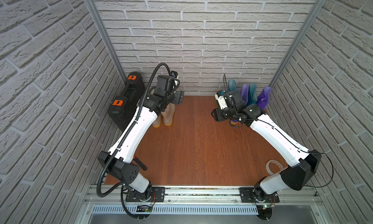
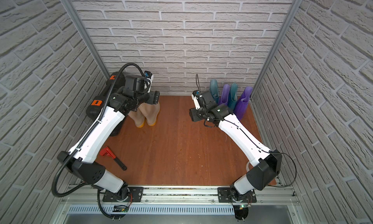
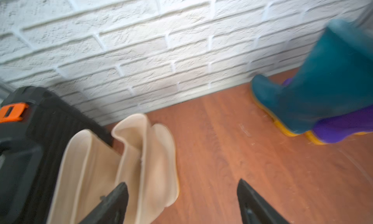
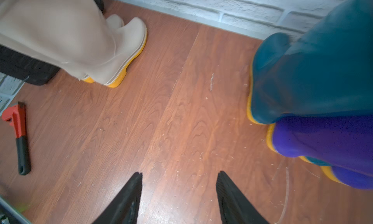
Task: Match and arrange rain boots in pairs
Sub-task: Pair a pair of rain boots at the corner of the board, then move the rain boot to the center of the board.
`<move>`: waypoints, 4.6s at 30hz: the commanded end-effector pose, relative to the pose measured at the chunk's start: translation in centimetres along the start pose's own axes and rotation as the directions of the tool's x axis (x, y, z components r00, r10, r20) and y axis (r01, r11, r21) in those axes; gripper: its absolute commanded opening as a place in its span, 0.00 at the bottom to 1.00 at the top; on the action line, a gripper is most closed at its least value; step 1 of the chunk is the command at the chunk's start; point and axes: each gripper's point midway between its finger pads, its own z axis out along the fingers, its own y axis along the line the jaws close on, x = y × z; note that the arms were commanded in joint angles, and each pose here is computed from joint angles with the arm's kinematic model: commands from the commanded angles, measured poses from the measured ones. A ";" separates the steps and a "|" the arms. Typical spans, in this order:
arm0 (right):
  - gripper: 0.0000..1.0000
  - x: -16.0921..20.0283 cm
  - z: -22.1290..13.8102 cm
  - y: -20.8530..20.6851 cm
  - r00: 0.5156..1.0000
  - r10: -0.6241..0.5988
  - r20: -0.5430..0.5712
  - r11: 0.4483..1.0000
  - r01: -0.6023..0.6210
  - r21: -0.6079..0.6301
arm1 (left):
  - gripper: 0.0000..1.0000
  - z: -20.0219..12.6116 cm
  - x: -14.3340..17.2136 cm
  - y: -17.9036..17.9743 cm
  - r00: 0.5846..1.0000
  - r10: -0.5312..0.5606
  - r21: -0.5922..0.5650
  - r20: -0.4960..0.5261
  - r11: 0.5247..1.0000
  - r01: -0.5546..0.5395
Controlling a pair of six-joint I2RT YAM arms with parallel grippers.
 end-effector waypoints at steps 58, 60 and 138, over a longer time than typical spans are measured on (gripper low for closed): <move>0.70 -10.0 7.7 -17.6 0.992 0.122 0.037 0.940 -0.127 0.316 | 0.89 -6.5 9.2 -14.3 0.994 0.012 0.359 0.107 0.932 -0.050; 0.63 -10.0 7.9 -17.5 0.991 0.126 0.038 0.943 -0.132 0.307 | 0.89 -6.6 9.1 -14.3 0.994 0.015 0.359 0.113 0.932 -0.054; 0.06 -14.3 5.9 8.6 0.889 0.225 0.399 0.945 -0.299 0.134 | 0.89 -12.7 12.6 -4.9 0.992 -0.109 0.145 0.070 0.985 0.098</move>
